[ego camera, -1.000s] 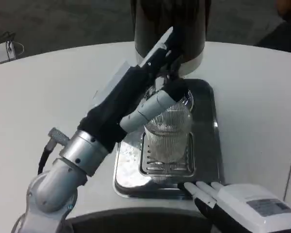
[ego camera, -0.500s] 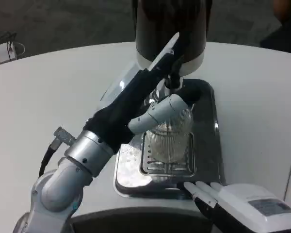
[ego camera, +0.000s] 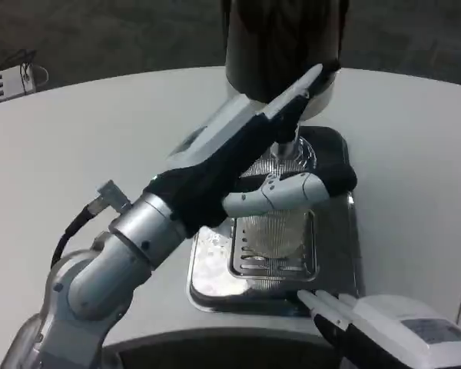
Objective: Grasp the cup under the faucet to collect the drink, then remove the cup.
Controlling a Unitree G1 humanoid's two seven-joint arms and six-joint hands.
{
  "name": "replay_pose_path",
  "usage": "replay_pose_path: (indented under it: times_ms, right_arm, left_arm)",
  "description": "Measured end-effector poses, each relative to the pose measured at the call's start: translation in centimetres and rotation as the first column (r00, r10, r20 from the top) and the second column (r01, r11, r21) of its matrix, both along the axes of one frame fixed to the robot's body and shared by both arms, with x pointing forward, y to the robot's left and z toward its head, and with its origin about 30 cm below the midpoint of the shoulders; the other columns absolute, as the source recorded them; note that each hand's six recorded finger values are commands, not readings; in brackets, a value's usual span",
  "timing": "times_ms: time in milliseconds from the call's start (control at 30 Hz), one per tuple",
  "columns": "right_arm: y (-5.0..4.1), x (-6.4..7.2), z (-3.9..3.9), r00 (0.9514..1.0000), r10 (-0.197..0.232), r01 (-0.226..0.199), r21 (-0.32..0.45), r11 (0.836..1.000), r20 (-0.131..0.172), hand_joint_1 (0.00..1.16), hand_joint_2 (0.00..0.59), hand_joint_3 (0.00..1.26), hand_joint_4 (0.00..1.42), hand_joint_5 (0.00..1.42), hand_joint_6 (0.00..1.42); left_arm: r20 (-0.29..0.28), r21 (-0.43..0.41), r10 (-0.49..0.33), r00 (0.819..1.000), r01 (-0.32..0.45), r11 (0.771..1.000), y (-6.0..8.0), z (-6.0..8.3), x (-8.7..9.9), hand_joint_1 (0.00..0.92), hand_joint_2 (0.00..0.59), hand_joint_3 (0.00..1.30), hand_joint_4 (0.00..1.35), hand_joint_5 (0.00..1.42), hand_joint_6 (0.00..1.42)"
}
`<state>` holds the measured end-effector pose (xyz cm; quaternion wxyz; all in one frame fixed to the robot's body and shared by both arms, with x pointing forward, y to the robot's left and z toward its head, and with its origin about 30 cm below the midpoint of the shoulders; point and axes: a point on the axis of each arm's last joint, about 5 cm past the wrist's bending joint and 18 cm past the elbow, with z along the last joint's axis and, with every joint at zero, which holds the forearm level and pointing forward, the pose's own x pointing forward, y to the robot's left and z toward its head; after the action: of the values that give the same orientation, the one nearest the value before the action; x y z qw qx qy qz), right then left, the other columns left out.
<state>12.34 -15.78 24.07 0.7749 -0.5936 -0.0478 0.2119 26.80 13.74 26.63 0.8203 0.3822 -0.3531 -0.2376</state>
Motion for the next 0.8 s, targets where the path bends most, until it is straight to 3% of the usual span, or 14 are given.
replay_pose_path:
  times_ms: [100, 200, 267, 367, 433, 467, 500, 600, 667, 733, 800]
  right_arm:
    - [-0.20, 0.0, -0.05, 0.9999, -0.005, 0.006, 0.034, 0.999, -0.014, 0.56, 0.429, 0.00, 0.00, 0.00, 0.00]
    - [-0.57, 0.1, -0.19, 0.9994, -0.004, 0.008, 0.118, 0.993, -0.034, 0.57, 0.366, 0.00, 0.00, 0.00, 0.00]
    - [-1.00, 0.3, -0.45, 0.9985, -0.009, 0.020, 0.218, 0.976, -0.053, 0.57, 0.358, 0.00, 0.00, 0.00, 0.00]
    - [-1.68, 0.7, -1.15, 0.9960, -0.029, 0.058, 0.362, 0.930, -0.085, 0.62, 0.305, 0.00, 0.00, 0.00, 0.01]
    - [-2.00, 0.8, -1.65, 0.9949, -0.044, 0.080, 0.446, 0.891, -0.091, 0.65, 0.278, 0.00, 0.00, 0.00, 0.02]
    - [-2.19, 1.0, -2.03, 0.9946, -0.064, 0.097, 0.509, 0.855, -0.082, 0.65, 0.275, 0.00, 0.00, 0.00, 0.02]
    - [-2.24, 1.0, -2.14, 0.9943, -0.072, 0.103, 0.524, 0.845, -0.079, 0.66, 0.268, 0.00, 0.00, 0.00, 0.03]
    - [-2.27, 1.2, -2.67, 0.9926, -0.107, 0.120, 0.601, 0.790, -0.056, 0.69, 0.261, 0.00, 0.00, 0.00, 0.03]
    - [-2.07, 1.5, -3.13, 0.9878, -0.152, 0.140, 0.635, 0.760, -0.036, 0.73, 0.241, 0.00, 0.00, 0.00, 0.03]
    - [-1.86, 1.7, -3.34, 0.9850, -0.171, 0.145, 0.646, 0.750, -0.022, 0.73, 0.239, 0.00, 0.00, 0.00, 0.03]
    - [-1.36, 1.9, -3.67, 0.9777, -0.210, 0.151, 0.657, 0.739, 0.011, 0.74, 0.239, 0.00, 0.00, 0.00, 0.03]
  left_arm:
    - [0.019, 0.028, 0.010, 1.000, -0.011, 1.000, 0.0, 0.1, -0.1, 0.000, 0.060, 0.00, 0.00, 0.01, 0.07]
    - [0.039, 0.060, 0.024, 0.999, -0.027, 0.998, 0.1, 0.2, -0.2, 0.000, 0.060, 0.00, 0.00, 0.00, 0.06]
    - [0.052, 0.077, 0.032, 0.998, -0.036, 0.996, 0.1, 0.3, -0.3, 0.000, 0.061, 0.00, 0.00, 0.00, 0.06]
    - [0.068, 0.102, 0.041, 0.997, -0.047, 0.994, 0.0, 0.2, -0.4, 0.000, 0.062, 0.00, 0.00, 0.00, 0.05]
    - [0.071, 0.111, 0.042, 0.997, -0.050, 0.993, 0.0, 0.2, -0.5, 0.000, 0.064, 0.00, 0.00, 0.00, 0.05]
    - [0.073, 0.118, 0.042, 0.996, -0.051, 0.992, 0.0, 0.2, -0.5, 0.000, 0.065, 0.00, 0.00, 0.00, 0.05]
    - [0.074, 0.120, 0.043, 0.996, -0.051, 0.991, 0.0, 0.2, -0.5, 0.000, 0.065, 0.00, 0.00, 0.00, 0.05]
    - [0.086, 0.138, 0.050, 0.995, -0.062, 0.988, -0.1, 0.2, -0.5, 0.000, 0.066, 0.00, 0.00, 0.00, 0.05]
    - [0.089, 0.143, 0.053, 0.995, -0.065, 0.988, -0.1, 0.2, -0.5, 0.000, 0.067, 0.00, 0.00, 0.00, 0.04]
    - [0.090, 0.144, 0.055, 0.994, -0.067, 0.987, -0.1, 0.2, -0.6, 0.000, 0.067, 0.00, 0.00, 0.00, 0.04]
    - [0.089, 0.142, 0.058, 0.994, -0.070, 0.987, -0.2, 0.2, -0.6, 0.000, 0.067, 0.00, 0.00, 0.00, 0.04]
